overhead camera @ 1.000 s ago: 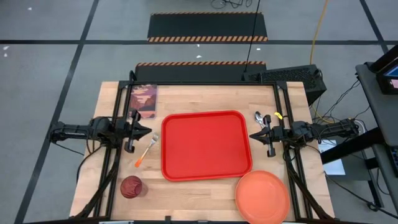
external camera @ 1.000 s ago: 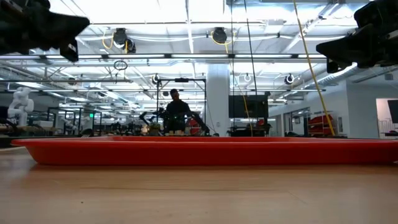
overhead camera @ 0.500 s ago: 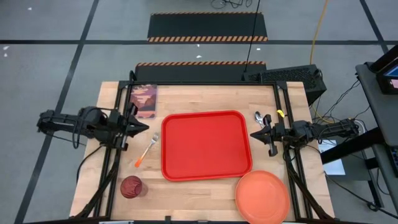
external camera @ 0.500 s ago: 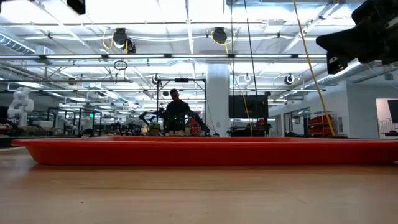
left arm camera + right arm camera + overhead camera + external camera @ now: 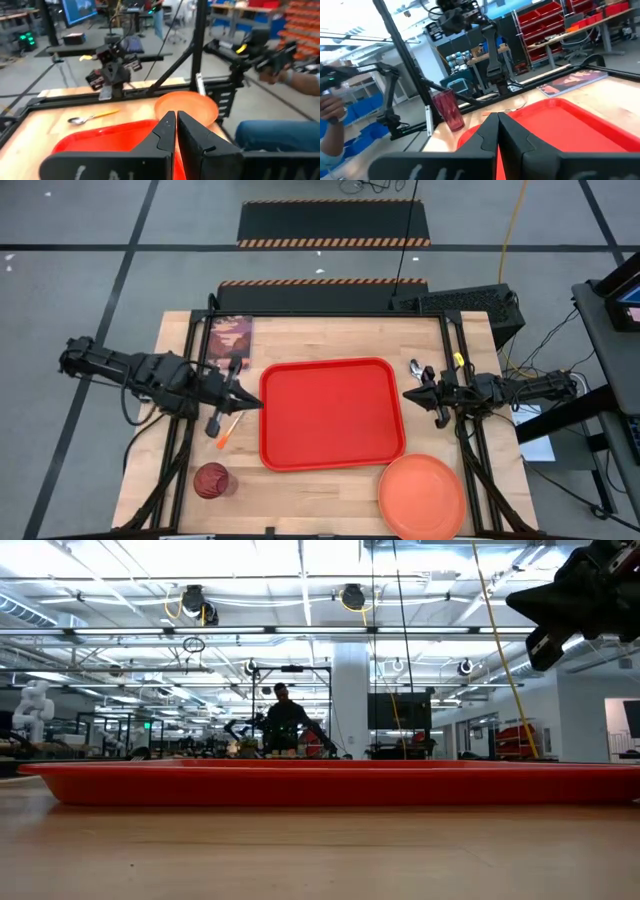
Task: Pick and place plate/cup/fork/spoon on tray
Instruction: Put the red cup on the top left of the red tray
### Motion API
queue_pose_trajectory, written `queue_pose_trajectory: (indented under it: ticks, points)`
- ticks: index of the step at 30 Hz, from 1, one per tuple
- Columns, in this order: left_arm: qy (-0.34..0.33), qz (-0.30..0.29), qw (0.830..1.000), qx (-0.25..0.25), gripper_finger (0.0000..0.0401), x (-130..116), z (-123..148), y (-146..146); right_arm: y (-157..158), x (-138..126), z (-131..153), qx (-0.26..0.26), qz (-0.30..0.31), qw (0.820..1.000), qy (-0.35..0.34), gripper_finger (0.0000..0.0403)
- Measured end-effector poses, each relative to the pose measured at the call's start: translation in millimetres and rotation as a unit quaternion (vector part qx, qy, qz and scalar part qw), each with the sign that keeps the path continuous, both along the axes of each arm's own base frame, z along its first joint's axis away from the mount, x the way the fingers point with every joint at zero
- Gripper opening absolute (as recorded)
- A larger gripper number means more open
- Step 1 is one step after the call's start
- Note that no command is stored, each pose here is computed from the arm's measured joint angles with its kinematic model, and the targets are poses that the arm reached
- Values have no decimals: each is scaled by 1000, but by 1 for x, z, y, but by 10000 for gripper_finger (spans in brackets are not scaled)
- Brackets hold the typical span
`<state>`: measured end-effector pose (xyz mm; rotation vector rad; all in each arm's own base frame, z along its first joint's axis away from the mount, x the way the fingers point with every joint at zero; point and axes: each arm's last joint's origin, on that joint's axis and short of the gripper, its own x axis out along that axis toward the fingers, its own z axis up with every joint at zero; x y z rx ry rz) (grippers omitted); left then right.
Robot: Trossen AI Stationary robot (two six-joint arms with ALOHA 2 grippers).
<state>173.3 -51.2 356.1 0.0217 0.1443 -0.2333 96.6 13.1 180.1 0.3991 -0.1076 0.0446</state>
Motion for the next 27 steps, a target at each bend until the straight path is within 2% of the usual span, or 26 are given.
queue_pose_trajectory:
  ticks: [3,7,10,15,20,27]
  points:
    - [16,11,1000,11,21,7,-6,-5,2,1,2,-26,8,1000,15,0]
    - [43,8,999,4,21,12,-12,-10,3,-4,36,-40,12,999,16,0]
    - [58,13,998,-2,21,15,-17,-16,3,-5,60,-53,10,997,50,0]
    - [71,28,997,6,21,17,-23,-28,4,6,97,-70,-30,992,104,0]
    - [89,40,995,15,21,22,-31,-41,8,29,110,-82,-46,985,144,0]
    - [120,19,992,18,21,22,-39,-64,16,59,96,-81,-44,972,217,0]
